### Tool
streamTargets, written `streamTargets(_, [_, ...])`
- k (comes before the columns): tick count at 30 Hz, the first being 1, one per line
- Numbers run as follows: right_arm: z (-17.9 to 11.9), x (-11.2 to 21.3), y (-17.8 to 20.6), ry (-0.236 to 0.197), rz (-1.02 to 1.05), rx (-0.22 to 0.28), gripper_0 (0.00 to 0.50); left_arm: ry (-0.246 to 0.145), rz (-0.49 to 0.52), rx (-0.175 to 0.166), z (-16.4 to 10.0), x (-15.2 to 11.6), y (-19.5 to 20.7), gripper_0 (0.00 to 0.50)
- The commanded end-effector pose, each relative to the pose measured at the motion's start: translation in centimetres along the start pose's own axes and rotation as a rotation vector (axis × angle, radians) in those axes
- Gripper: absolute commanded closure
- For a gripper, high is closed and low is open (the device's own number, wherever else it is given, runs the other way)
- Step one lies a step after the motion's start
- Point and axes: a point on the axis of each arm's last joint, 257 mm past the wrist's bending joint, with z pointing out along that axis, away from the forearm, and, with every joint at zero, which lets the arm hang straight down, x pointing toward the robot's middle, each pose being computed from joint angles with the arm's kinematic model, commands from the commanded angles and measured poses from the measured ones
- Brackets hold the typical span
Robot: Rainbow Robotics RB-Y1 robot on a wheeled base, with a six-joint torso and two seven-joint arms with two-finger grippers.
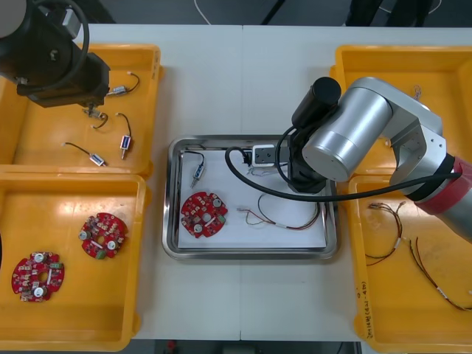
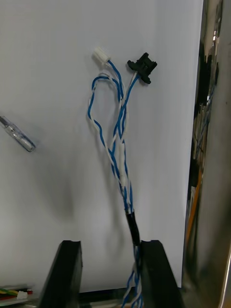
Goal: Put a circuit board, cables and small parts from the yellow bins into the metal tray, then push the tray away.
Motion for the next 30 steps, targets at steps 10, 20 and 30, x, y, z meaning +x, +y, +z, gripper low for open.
streamTargets(10, [-1.8,-2.0,-1.3,-0.054,-0.021,0.001,0.0,-0.032,0.123,0.083,-1.5,0.7,-3.1,0.5])
streamTargets(20, [-4.2,-1.8,-0.8,-0.016,-0.009,-0.03,0.0,-0.027,0.154,0.098,-1.5,1.3,-4.0,0.5])
streamTargets(30, [-9.5,-0.2,-0.5,0.028,0.107,-0.1,0.0,-0.014,0.183,0.093,-1.1,1.9,-4.6,0.499])
